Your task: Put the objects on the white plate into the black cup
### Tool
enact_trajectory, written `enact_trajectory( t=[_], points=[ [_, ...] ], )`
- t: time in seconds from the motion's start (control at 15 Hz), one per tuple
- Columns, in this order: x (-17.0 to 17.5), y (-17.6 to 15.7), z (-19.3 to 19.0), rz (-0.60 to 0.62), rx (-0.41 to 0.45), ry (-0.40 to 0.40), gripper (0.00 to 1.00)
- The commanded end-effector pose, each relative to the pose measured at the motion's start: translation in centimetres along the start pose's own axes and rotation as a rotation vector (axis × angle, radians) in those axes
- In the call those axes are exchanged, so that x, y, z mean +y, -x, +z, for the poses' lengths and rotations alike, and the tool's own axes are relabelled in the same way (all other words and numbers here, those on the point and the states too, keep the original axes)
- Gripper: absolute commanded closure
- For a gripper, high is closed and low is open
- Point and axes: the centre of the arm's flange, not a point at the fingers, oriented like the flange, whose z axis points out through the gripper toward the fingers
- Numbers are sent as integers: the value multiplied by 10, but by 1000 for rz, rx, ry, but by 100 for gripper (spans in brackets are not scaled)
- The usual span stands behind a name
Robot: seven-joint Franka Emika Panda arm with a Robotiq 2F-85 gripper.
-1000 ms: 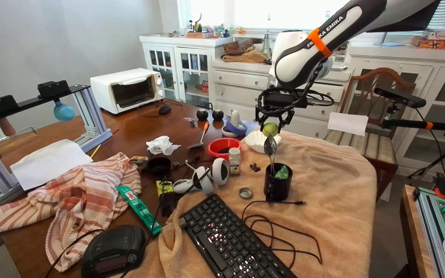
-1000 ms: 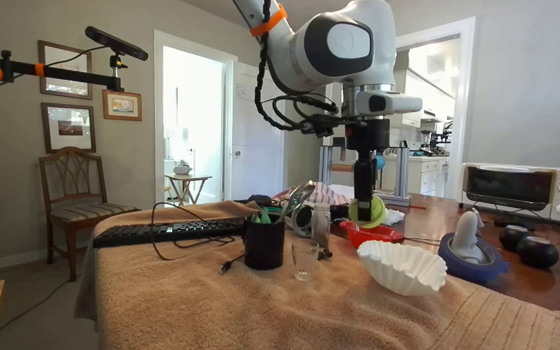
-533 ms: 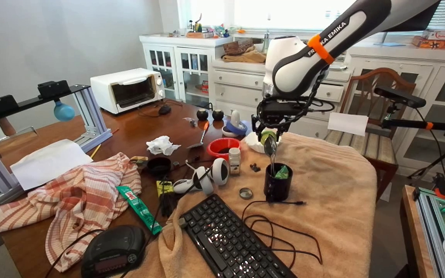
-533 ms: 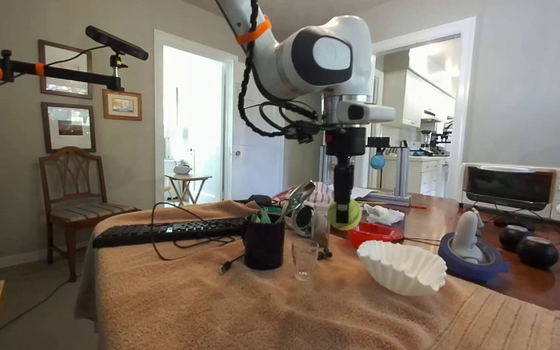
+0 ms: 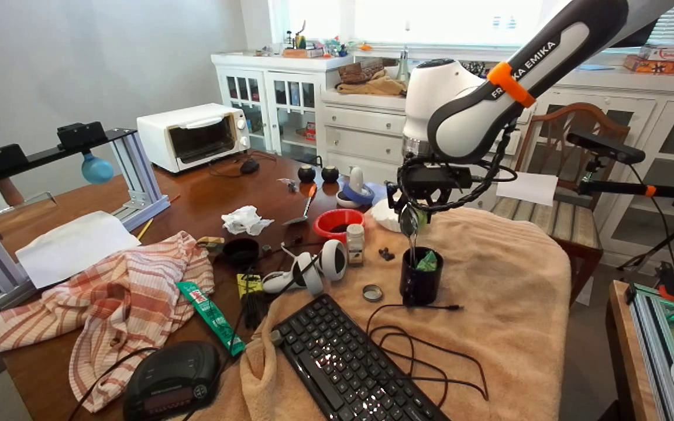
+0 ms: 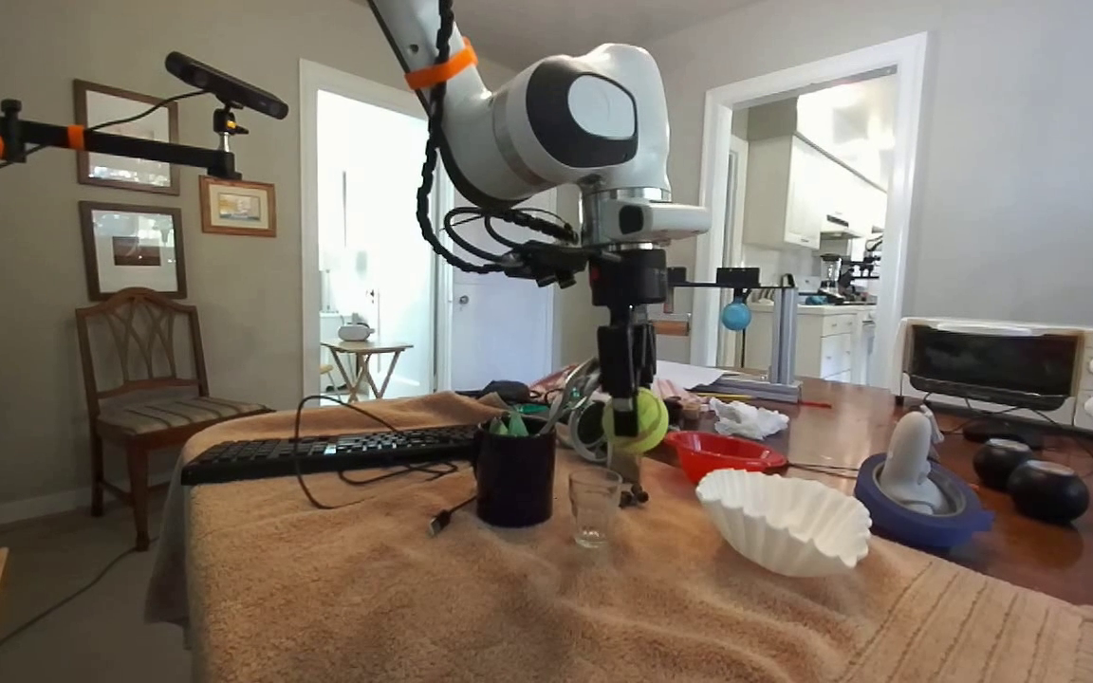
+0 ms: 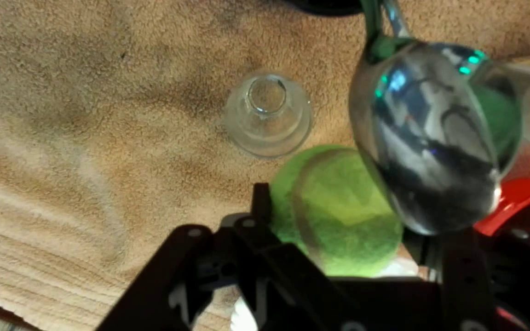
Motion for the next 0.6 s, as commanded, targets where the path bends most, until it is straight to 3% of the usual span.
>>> enact_trajectory(
  t=[0.0,0.33,0.4,0.53],
  points=[
    [18,14,-21,77,66,0,58],
    [31,31,-17,147,52,2,58],
    [18,16,-16,112,43,9,33],
    [22,21,-14,128,36,15,33]
  ],
)
